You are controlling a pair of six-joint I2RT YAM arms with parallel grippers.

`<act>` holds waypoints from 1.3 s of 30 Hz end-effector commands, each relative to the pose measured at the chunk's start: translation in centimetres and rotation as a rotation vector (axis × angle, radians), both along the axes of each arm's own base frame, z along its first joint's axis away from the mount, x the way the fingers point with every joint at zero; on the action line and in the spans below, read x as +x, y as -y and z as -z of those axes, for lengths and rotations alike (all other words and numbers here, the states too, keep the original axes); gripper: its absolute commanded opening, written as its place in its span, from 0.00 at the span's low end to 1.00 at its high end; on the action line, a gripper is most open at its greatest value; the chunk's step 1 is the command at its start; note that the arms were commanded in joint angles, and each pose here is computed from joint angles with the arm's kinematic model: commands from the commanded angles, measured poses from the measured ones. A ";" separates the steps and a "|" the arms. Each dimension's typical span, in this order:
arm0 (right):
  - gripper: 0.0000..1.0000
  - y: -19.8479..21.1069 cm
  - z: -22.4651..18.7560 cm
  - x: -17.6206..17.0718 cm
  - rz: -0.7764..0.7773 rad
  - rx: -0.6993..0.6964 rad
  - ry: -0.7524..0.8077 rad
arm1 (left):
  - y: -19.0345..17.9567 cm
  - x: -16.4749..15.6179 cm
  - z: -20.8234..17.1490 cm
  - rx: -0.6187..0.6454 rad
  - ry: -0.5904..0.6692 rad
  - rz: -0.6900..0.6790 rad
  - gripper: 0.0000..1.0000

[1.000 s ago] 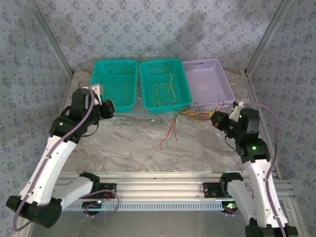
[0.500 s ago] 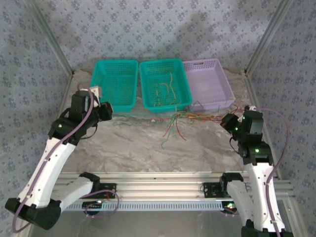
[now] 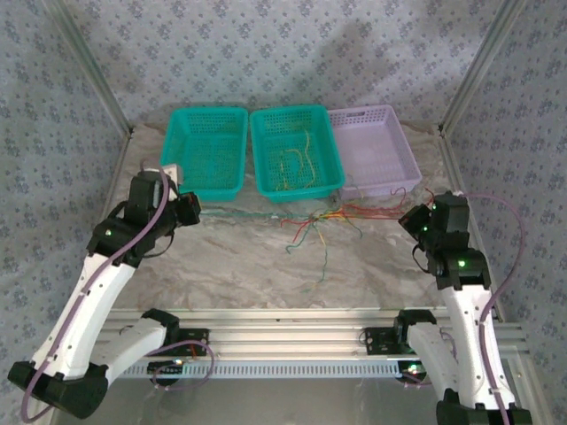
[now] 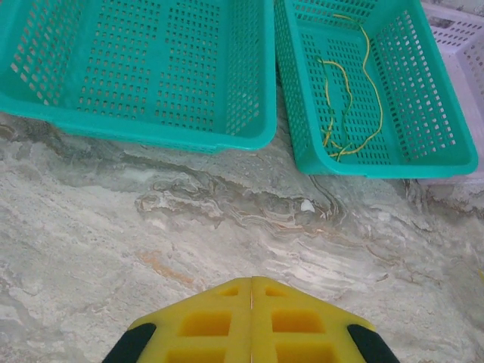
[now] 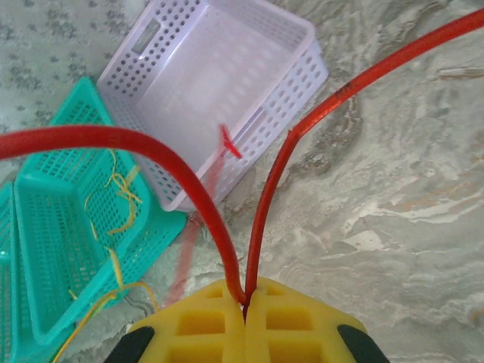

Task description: Untangle the cables

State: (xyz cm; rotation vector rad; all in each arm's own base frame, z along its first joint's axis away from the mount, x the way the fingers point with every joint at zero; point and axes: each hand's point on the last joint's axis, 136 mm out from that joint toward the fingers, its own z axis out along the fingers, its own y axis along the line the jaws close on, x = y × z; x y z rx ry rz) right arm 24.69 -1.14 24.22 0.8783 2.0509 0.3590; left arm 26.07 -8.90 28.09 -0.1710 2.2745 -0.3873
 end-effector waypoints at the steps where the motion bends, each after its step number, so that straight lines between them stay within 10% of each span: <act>1: 0.00 10.7 -2.2 -4.8 0.566 -0.328 -0.049 | -9.9 -1.5 0.2 0.328 -0.004 -0.364 0.00; 28: 0.00 10.9 -16.7 -2.4 0.577 -0.460 0.227 | -10.9 -1.2 2.0 0.332 -0.037 -0.409 0.00; 39: 0.00 -0.7 -8.4 5.4 -0.008 -0.509 0.084 | -8.3 -0.1 1.9 0.202 -0.039 -0.319 0.00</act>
